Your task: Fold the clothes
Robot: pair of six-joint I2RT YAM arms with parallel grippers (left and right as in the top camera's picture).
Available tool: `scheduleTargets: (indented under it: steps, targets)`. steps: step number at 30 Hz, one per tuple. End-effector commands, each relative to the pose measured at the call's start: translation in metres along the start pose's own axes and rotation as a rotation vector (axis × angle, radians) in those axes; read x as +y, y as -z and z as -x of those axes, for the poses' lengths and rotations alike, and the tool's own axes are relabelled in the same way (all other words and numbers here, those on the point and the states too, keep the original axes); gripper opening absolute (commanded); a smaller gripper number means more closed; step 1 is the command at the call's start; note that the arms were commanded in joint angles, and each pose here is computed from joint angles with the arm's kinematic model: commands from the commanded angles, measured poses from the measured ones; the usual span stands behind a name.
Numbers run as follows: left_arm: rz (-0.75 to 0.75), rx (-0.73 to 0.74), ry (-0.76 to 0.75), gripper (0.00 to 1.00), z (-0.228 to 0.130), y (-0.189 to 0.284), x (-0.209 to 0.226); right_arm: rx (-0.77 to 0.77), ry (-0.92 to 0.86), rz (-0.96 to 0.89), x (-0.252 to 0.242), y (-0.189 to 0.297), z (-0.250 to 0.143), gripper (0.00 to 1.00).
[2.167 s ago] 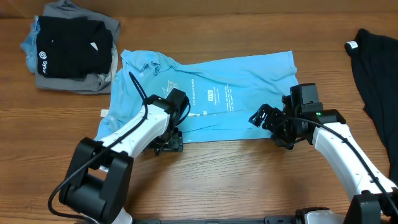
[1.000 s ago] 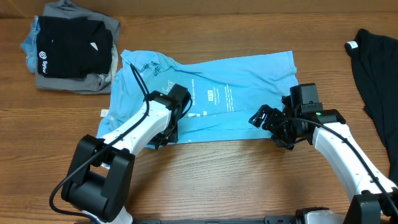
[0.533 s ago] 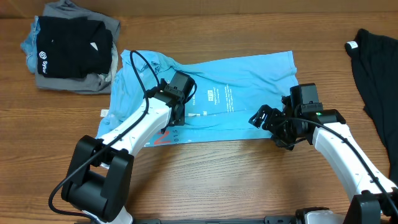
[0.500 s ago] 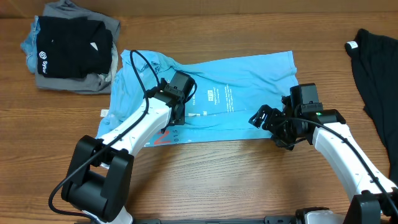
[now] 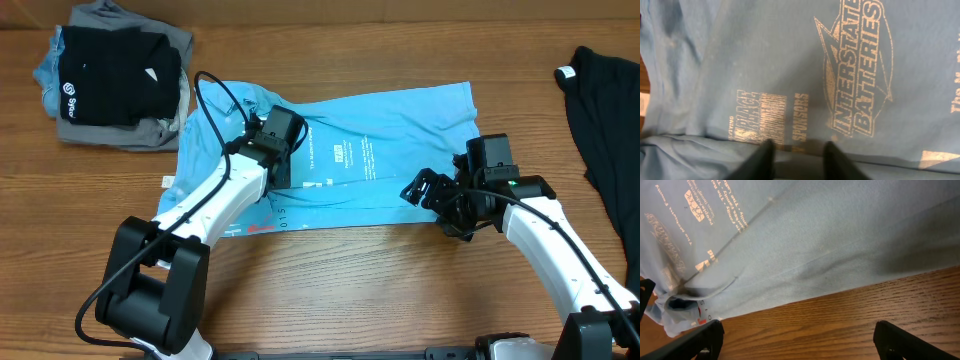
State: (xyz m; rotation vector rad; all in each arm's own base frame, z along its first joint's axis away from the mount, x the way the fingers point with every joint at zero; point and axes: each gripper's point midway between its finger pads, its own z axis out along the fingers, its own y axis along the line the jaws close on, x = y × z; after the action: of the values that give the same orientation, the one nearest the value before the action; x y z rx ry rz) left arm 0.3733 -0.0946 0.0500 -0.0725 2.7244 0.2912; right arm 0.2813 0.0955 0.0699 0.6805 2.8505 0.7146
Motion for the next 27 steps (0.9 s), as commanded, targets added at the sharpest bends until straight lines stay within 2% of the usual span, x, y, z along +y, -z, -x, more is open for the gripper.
scheduleTargets:
  steps: [1, 6, 7, 8, 9, 10, 11, 13, 14, 19, 22, 27]
  targets:
    - [0.043, 0.020, -0.017, 0.57, -0.001, -0.001, 0.010, -0.033, 0.012, -0.011, 0.001, 0.004, 0.008, 1.00]
    - [0.103, 0.149, -0.017, 0.57, -0.031, 0.005, 0.026, -0.063, 0.022, -0.024, -0.001, 0.004, 0.015, 1.00]
    - [0.113, 0.172, -0.005, 0.55, -0.036, 0.006, 0.028, -0.071, 0.028, -0.026, -0.001, 0.004, 0.016, 1.00]
    - [0.126, 0.196, 0.010, 0.48, -0.043, 0.008, 0.031, -0.084, 0.031, -0.030, -0.001, 0.004, 0.019, 0.99]
    - [0.133, 0.218, 0.024, 0.40, -0.048, 0.009, 0.033, -0.097, 0.034, -0.033, -0.001, 0.004, 0.022, 0.88]
    - [0.140, 0.230, 0.033, 0.34, -0.051, 0.010, 0.034, -0.119, 0.038, -0.041, -0.002, 0.005, 0.026, 0.55]
    - [0.146, 0.246, 0.047, 0.27, -0.055, 0.011, 0.036, -0.133, 0.041, -0.044, -0.002, 0.005, 0.030, 0.37]
    - [0.160, 0.264, 0.071, 0.19, -0.060, 0.013, 0.038, -0.163, 0.045, -0.057, -0.003, 0.004, 0.037, 0.15]
    - [0.166, 0.273, 0.083, 0.16, -0.062, 0.013, 0.039, -0.180, 0.044, -0.075, -0.006, 0.003, 0.041, 0.11]
    - [0.177, 0.284, 0.113, 0.18, -0.064, 0.012, 0.045, -0.195, 0.020, -0.139, -0.020, -0.007, 0.050, 0.09]
    - [0.184, 0.292, 0.135, 0.23, -0.063, 0.010, 0.053, -0.195, -0.025, -0.143, -0.026, -0.011, 0.054, 0.09]
    - [0.186, 0.332, 0.181, 0.22, -0.065, 0.007, 0.068, -0.205, -0.075, -0.148, -0.037, -0.012, 0.064, 0.08]
